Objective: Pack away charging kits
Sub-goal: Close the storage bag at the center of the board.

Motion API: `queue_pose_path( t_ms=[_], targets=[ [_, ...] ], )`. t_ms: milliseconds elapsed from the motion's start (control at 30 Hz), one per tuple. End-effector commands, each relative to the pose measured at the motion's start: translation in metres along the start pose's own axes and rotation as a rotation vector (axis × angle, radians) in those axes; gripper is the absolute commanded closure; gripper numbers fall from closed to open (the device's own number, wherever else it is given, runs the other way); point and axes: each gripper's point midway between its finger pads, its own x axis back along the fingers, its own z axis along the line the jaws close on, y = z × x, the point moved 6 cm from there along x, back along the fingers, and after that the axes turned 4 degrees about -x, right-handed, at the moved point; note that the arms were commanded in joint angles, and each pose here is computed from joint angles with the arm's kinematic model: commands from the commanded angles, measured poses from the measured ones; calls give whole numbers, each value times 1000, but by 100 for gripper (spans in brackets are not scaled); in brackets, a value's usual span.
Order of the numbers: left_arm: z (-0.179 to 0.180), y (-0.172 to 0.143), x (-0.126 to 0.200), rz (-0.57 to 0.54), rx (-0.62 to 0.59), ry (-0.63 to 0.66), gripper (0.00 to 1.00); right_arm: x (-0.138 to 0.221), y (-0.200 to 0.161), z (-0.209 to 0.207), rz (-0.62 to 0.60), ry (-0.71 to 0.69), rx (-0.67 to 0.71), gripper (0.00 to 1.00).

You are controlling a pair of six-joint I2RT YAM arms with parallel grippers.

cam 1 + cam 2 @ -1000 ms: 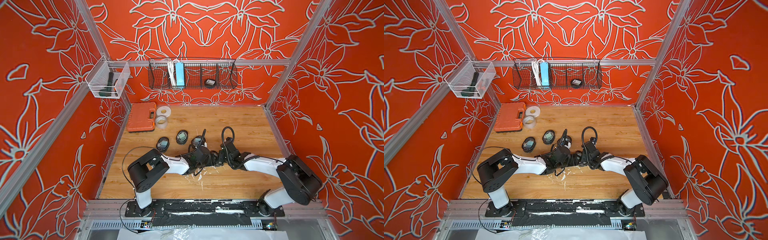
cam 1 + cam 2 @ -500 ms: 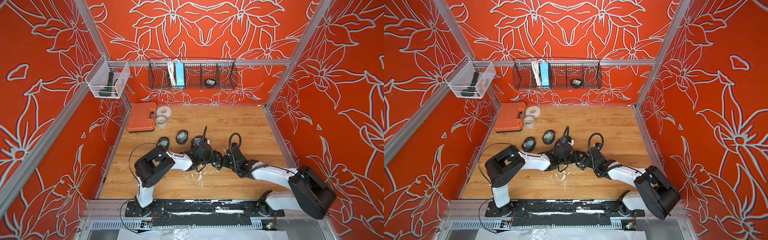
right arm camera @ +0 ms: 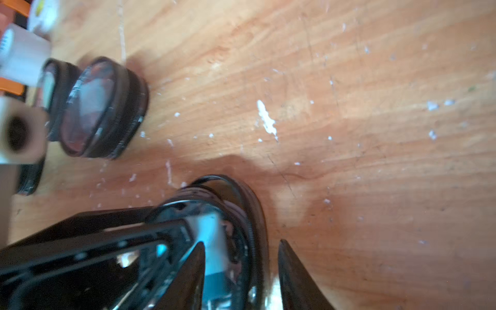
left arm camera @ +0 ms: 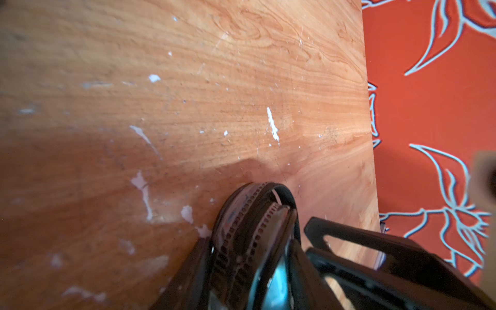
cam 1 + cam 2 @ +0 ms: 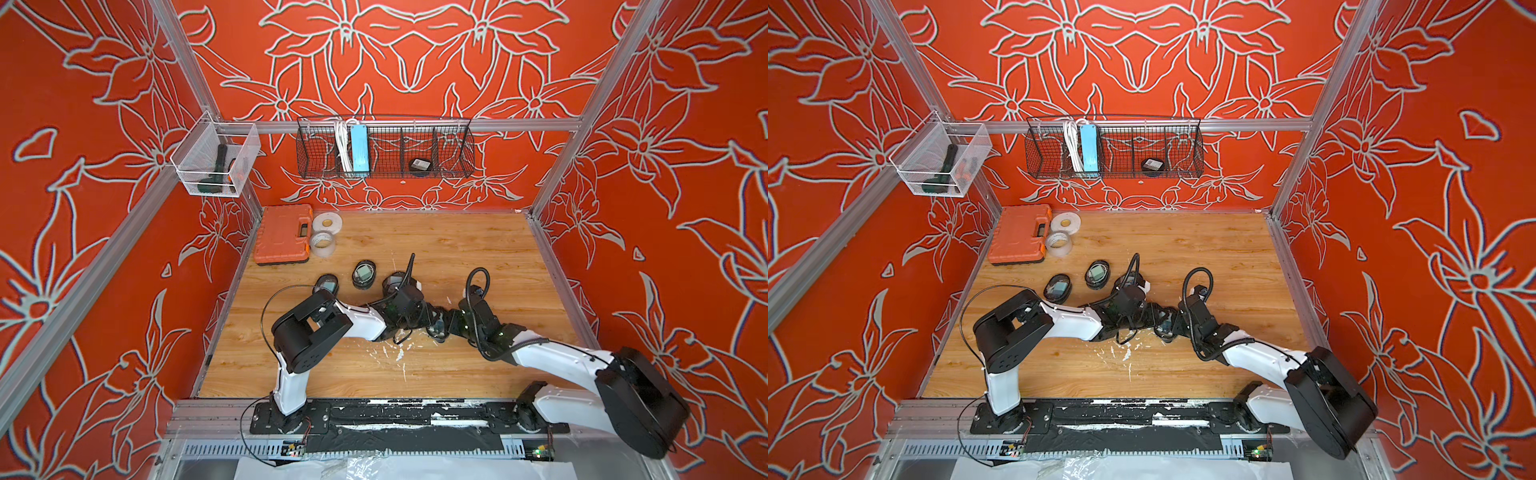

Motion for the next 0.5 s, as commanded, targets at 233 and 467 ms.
queue_pose_path(
  t_ms=[233,467],
  targets=[
    [24,-24,-8,104,20,79,47,1,-10,-19,-9,-20,-65,44],
    [24,-21,-7,91,19,93,42,-11,-18,-24,16,-26,-91,63]
  ],
)
